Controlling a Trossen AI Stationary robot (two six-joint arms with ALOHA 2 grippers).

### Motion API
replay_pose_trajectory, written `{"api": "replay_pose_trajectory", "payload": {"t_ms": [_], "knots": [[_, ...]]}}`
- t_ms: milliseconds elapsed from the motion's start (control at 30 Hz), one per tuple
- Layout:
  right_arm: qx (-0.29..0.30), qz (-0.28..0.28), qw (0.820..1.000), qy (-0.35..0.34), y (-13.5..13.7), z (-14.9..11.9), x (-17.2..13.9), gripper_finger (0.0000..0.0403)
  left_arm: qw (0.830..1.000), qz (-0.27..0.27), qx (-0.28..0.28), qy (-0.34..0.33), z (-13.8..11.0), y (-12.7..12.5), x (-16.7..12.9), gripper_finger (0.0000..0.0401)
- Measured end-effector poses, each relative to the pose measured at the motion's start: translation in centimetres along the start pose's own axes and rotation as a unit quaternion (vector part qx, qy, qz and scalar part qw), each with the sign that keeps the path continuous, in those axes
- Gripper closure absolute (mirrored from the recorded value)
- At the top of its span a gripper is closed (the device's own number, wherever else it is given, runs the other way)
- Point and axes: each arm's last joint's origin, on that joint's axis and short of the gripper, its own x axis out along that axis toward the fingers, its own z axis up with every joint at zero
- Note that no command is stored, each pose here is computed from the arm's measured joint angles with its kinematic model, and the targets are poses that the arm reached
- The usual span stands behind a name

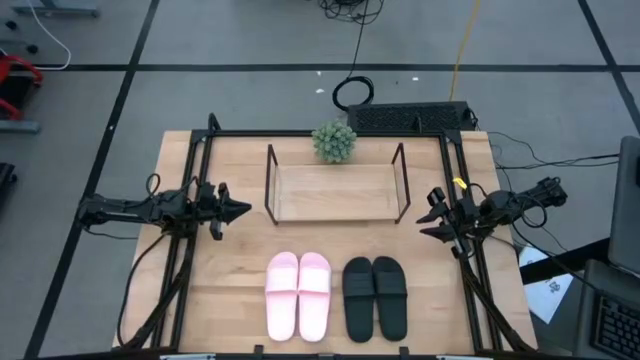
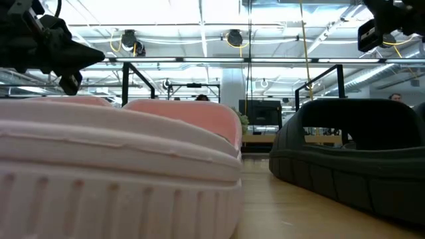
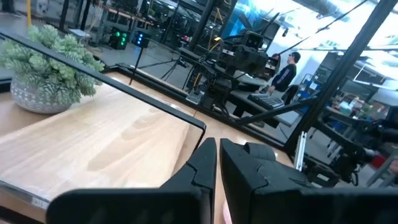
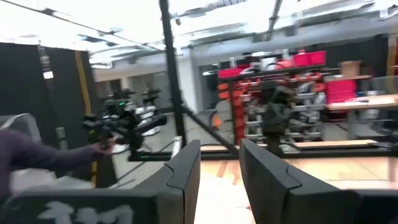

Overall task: Pick and place slides into the shelf
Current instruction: Put the left pink slipper on the shelf

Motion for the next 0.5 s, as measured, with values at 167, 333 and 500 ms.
{"api": "replay_pose_trajectory", "payload": {"t_ms": [167, 333, 500], "knots": [[-0.006, 0.063, 0.998, -0.02, 0.5, 0.5, 0.5, 0.0298, 1.0, -0.022, 0.005, 0.01, -0.1, -0.1, 0.0, 0.0375], [-0.015, 0.077, 0.997, -0.014, 0.6, 0.3, 1.3, 0.0298, 0.998, -0.057, -0.003, 0.004, 0.5, -0.6, -0.1, 0.0375], [0.005, 0.091, 0.996, 0.0, 1.0, -0.1, 2.3, 0.0298, 0.994, -0.11, 0.015, -0.008, 2.6, -2.0, -0.6, 0.0375]]}}
